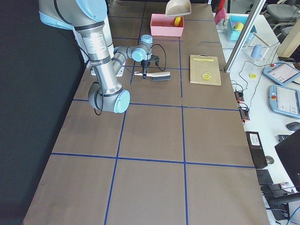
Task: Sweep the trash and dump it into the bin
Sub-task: 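Tilt the dustpan with the left gripper to dump the vegetables into the bin, then carry the empty dustpan back and lower it onto the table with the left gripper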
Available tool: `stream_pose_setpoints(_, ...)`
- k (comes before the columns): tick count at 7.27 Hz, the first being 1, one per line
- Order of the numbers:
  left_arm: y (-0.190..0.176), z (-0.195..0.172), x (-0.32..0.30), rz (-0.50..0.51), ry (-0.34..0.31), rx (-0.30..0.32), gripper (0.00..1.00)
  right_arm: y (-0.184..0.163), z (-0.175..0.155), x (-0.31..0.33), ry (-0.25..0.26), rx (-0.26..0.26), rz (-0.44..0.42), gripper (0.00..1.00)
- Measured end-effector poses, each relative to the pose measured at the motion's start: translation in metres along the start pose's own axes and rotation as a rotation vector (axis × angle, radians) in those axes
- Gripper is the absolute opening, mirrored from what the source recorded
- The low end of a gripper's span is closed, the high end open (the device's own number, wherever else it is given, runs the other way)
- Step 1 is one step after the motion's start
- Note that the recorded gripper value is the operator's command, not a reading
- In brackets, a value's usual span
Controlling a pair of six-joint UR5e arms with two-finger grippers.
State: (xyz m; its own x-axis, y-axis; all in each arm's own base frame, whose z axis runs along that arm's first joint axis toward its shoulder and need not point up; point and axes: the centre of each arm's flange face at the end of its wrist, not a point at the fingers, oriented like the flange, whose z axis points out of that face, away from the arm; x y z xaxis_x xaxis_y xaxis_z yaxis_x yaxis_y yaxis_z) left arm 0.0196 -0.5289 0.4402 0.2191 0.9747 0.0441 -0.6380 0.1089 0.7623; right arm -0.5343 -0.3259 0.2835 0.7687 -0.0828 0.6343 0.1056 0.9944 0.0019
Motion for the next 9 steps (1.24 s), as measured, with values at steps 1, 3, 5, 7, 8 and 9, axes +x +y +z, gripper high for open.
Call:
stream_pose_setpoints(1, -0.028, 0.005, 0.009, -0.036, 0.011, 0.029, 0.00, 0.001, 0.000, -0.001, 0.000, -0.001, 0.005, 0.00)
stream_pose_setpoints(3, -0.099, 0.044, 0.035, -0.035, 0.087, 0.064, 0.00, 0.002, 0.001, -0.002, 0.000, -0.002, 0.007, 0.00)
stream_pose_setpoints(5, -0.149, 0.084, 0.064, 0.005, 0.175, 0.075, 0.00, 0.003, 0.001, -0.003, -0.001, -0.002, 0.006, 0.00)
stream_pose_setpoints(7, -0.183, 0.118, 0.096, 0.007, 0.245, 0.058, 0.00, 0.003, 0.001, -0.004, -0.002, -0.002, 0.006, 0.00)
stream_pose_setpoints(8, -0.202, 0.130, 0.110, 0.009, 0.244, 0.040, 0.00, 0.003, 0.000, -0.005, -0.003, -0.002, 0.008, 0.00)
stream_pose_setpoints(9, -0.221, 0.142, 0.124, 0.010, 0.241, 0.032, 0.00, 0.002, 0.001, -0.005, -0.005, -0.001, 0.009, 0.00)
